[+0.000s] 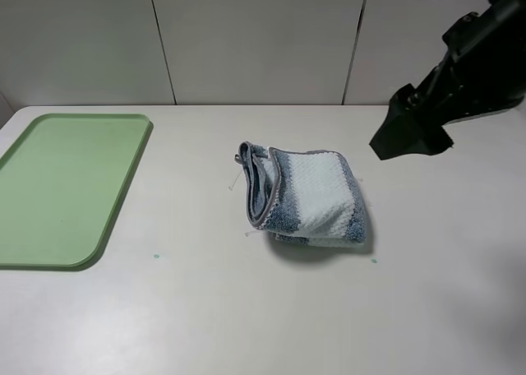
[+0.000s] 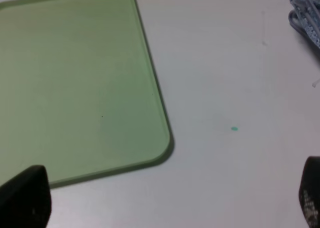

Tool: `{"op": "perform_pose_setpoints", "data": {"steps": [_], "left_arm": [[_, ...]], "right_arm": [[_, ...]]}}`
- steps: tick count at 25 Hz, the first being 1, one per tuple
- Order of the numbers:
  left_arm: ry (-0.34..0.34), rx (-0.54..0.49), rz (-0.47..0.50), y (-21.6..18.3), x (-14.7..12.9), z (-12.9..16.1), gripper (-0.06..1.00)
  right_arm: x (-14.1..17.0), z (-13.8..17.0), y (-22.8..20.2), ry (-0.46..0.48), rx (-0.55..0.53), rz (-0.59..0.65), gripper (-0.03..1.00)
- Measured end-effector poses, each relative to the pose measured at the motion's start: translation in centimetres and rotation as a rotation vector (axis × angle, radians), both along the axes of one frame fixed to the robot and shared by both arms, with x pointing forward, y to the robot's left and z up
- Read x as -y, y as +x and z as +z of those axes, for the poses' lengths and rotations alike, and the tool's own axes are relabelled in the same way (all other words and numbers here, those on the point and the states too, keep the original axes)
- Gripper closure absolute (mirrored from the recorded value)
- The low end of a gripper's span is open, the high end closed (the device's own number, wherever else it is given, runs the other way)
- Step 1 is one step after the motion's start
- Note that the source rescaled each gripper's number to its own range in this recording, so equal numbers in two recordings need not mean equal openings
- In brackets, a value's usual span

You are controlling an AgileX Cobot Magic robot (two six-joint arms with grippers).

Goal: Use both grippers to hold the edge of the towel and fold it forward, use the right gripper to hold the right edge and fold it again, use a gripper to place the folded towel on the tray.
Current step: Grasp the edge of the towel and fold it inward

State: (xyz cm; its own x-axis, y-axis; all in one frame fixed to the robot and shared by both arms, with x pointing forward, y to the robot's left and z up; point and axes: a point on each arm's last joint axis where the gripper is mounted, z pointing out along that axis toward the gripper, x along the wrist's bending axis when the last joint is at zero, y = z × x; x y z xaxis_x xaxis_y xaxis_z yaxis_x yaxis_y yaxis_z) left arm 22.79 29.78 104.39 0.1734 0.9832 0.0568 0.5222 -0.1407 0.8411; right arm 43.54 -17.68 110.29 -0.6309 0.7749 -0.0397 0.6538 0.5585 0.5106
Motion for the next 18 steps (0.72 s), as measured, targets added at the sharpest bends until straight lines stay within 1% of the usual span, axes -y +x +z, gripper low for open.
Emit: {"op": "perform_pose_setpoints", "data": {"steps": [5, 7, 11, 18], "left_arm": [[0.0, 0.0, 0.0, 0.0, 0.0, 0.0, -0.05], [0.0, 0.0, 0.0, 0.0, 0.0, 0.0, -0.05], [0.0, 0.0, 0.0, 0.0, 0.0, 0.0, -0.05], [0.0, 0.0, 0.0, 0.0, 0.0, 0.0, -0.05]], "right_arm": [[1.5, 0.9, -1.8, -0.064, -0.012, 0.005, -0.03], [2.0, 0.8, -2.5, -0.078, -0.013, 0.002, -0.03], [3.0, 0.2, -3.8, -0.073, -0.015, -0.018, -0.03], [5.7, -2.1, -5.7, -0.022, -0.001, -0.127, -0.03]]}}
